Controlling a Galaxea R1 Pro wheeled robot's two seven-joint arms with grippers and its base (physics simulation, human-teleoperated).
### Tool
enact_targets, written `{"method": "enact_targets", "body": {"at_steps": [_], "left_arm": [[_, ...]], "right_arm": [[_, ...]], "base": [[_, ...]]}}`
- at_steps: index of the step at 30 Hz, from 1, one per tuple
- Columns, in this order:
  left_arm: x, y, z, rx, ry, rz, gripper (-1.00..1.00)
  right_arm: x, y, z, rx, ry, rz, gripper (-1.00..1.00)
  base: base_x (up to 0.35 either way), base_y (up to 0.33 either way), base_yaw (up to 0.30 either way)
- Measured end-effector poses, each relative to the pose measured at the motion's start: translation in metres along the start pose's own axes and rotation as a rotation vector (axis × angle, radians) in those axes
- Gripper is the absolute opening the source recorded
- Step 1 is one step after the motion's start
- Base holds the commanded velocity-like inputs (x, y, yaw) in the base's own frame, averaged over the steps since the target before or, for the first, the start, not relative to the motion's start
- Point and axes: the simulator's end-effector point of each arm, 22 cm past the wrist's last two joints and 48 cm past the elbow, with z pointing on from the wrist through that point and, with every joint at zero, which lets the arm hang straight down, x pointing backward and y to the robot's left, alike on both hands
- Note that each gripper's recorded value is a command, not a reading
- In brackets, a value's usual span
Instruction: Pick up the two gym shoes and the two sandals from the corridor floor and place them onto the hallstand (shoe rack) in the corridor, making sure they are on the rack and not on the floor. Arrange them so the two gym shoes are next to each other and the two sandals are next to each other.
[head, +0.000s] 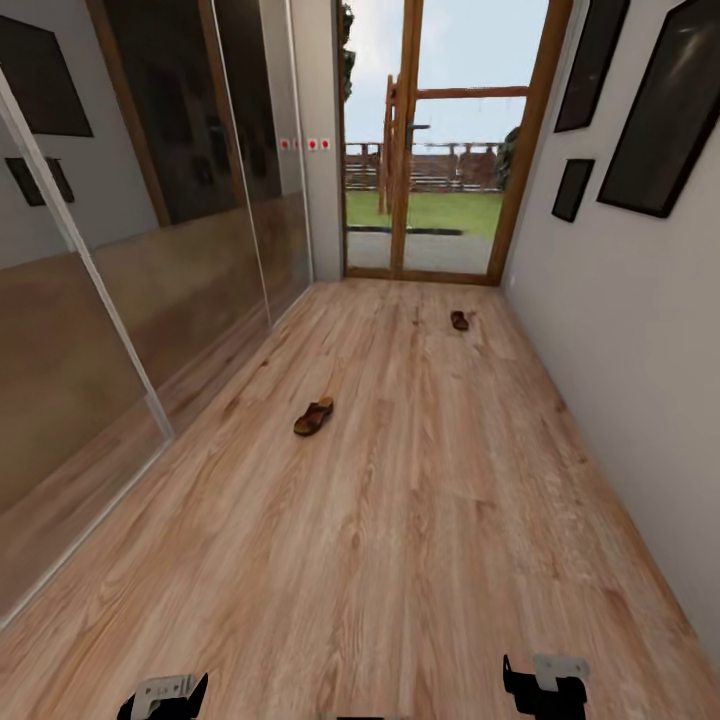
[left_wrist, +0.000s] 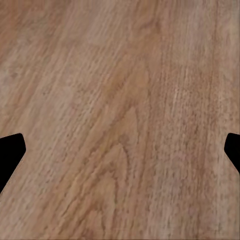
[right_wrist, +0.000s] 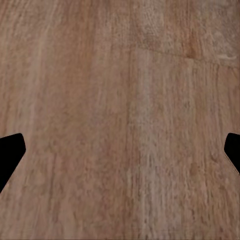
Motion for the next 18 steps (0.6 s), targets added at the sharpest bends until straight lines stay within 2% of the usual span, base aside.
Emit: {"method": "enact_targets", "body": {"at_steps": [18], "left_arm": [[0.0000, 0.0000, 0.0000, 0.000, 0.000, 0.000, 1.00]], "right_arm": [[0.0000, 0.0000, 0.0000, 0.000, 0.000, 0.000, 1.00]], "base": [[0.340, 0.000, -0.212]]}}
